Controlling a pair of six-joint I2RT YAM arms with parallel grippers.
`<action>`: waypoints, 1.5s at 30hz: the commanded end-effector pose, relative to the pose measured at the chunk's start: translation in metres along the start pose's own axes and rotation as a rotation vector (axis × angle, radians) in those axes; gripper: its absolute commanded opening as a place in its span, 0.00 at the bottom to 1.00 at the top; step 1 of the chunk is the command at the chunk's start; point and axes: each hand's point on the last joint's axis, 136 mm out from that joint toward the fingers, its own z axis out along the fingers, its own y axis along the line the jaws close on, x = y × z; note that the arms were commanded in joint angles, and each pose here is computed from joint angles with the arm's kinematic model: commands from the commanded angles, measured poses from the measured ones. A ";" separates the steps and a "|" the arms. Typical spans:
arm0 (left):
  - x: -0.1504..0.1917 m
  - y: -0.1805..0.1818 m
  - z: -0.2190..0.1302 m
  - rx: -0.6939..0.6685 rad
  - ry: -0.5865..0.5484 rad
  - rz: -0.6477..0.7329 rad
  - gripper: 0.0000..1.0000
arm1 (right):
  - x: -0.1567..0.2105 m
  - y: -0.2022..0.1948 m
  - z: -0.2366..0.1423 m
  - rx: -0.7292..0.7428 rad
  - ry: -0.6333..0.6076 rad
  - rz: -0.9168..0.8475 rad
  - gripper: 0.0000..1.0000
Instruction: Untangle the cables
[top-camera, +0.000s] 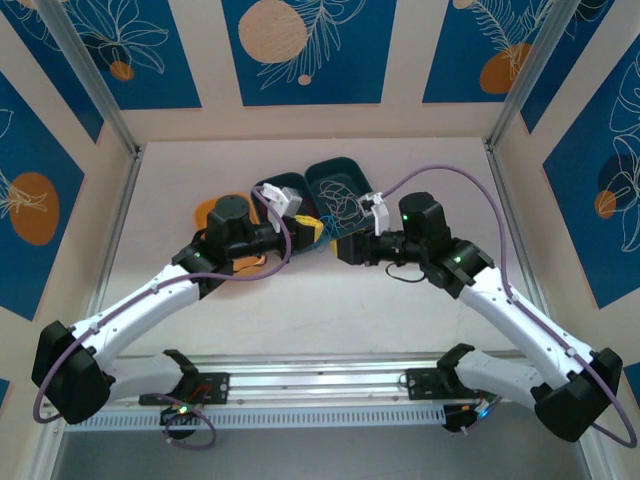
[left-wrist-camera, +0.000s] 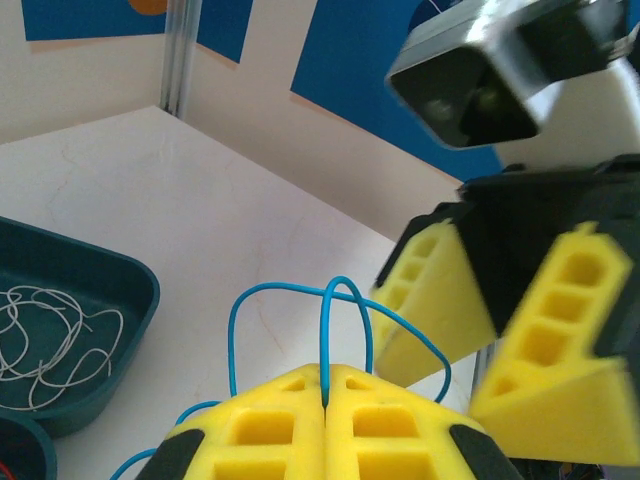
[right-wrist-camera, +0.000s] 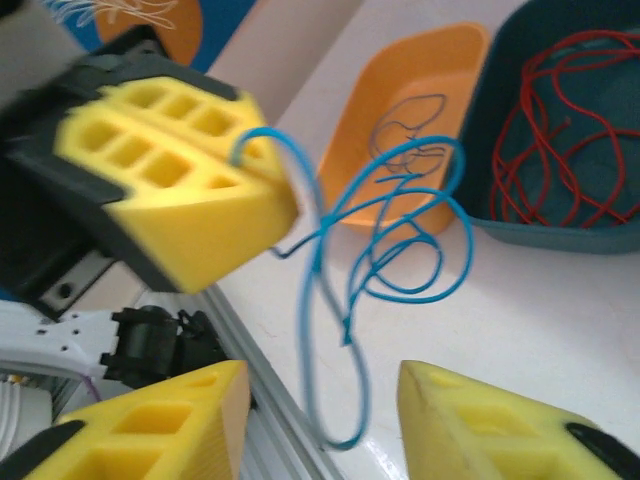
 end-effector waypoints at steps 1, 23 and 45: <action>-0.001 -0.011 -0.002 0.043 -0.002 0.014 0.00 | -0.013 0.003 -0.002 0.026 -0.028 -0.033 0.36; 0.006 0.019 -0.047 -0.254 0.028 0.104 0.00 | -0.008 -0.121 -0.097 0.497 -0.383 0.476 0.00; 0.022 0.036 -0.015 -0.221 -0.026 0.227 0.60 | -0.061 -0.026 -0.073 0.084 -0.277 0.328 0.00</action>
